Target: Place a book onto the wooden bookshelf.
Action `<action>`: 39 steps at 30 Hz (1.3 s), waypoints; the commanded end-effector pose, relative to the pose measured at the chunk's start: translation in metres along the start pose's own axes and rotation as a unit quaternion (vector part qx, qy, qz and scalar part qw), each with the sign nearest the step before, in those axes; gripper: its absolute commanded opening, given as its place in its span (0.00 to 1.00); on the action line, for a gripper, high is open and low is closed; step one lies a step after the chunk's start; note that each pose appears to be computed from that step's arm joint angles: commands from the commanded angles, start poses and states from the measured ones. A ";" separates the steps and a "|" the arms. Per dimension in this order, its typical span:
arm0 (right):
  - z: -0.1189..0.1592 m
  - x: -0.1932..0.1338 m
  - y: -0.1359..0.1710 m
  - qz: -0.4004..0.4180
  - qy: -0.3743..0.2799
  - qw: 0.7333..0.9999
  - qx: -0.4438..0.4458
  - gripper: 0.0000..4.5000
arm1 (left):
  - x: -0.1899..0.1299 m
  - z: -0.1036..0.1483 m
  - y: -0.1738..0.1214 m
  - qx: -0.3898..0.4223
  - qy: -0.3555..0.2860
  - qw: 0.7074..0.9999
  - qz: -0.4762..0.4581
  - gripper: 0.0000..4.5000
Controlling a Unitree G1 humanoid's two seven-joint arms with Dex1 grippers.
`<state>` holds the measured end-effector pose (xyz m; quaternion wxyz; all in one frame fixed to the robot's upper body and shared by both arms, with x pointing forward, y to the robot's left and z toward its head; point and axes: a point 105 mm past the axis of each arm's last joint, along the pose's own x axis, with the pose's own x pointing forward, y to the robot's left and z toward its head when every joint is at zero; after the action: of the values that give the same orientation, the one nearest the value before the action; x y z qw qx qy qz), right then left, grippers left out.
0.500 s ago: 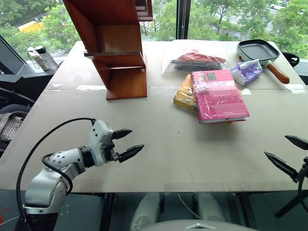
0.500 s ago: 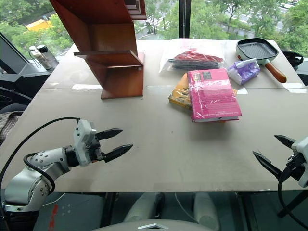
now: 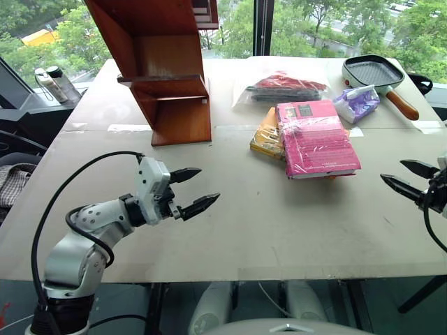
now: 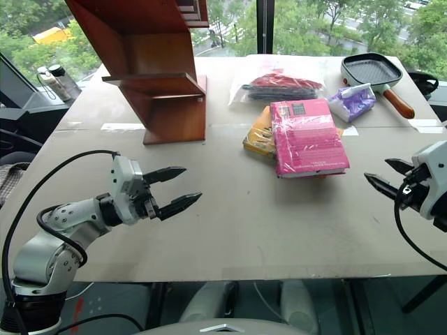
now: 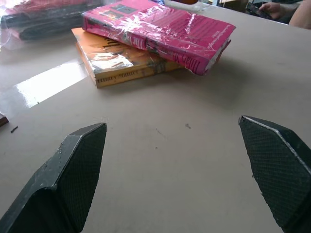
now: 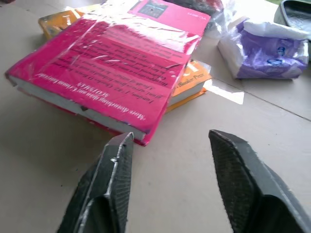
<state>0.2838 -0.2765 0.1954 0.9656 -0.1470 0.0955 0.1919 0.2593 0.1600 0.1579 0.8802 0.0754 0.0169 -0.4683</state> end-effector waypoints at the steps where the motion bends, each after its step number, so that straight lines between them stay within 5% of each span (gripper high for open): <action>1: 0.010 0.018 -0.015 -0.023 0.024 0.999 -0.012 0.15 | 0.003 0.022 -0.009 0.025 -0.034 0.999 -0.024 1.00; 3: 0.013 0.038 -0.026 -0.040 0.045 0.998 -0.009 0.02 | 0.004 0.028 -0.012 0.027 -0.044 0.998 -0.035 1.00; 8: 0.019 0.089 -0.043 -0.050 0.087 0.995 -0.031 0.02 | 0.003 0.041 -0.018 0.027 -0.061 0.995 -0.068 1.00; 19: 0.019 0.158 -0.025 0.031 0.101 0.991 -0.075 0.02 | 0.000 0.040 -0.018 0.028 -0.047 0.997 -0.057 1.00; 33: 0.043 0.188 0.023 0.110 0.046 0.987 -0.108 0.02 | -0.015 0.025 -0.017 0.005 -0.026 1.000 -0.017 1.00; 39: 0.046 0.186 0.020 0.101 0.025 0.989 -0.104 0.02 | -0.012 0.019 -0.008 -0.019 -0.014 1.000 0.012 1.00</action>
<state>0.4489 -0.1787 0.1661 0.9105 -0.2391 0.1559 0.2992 0.2436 0.1634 0.1690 0.8844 0.0454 0.0235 -0.4640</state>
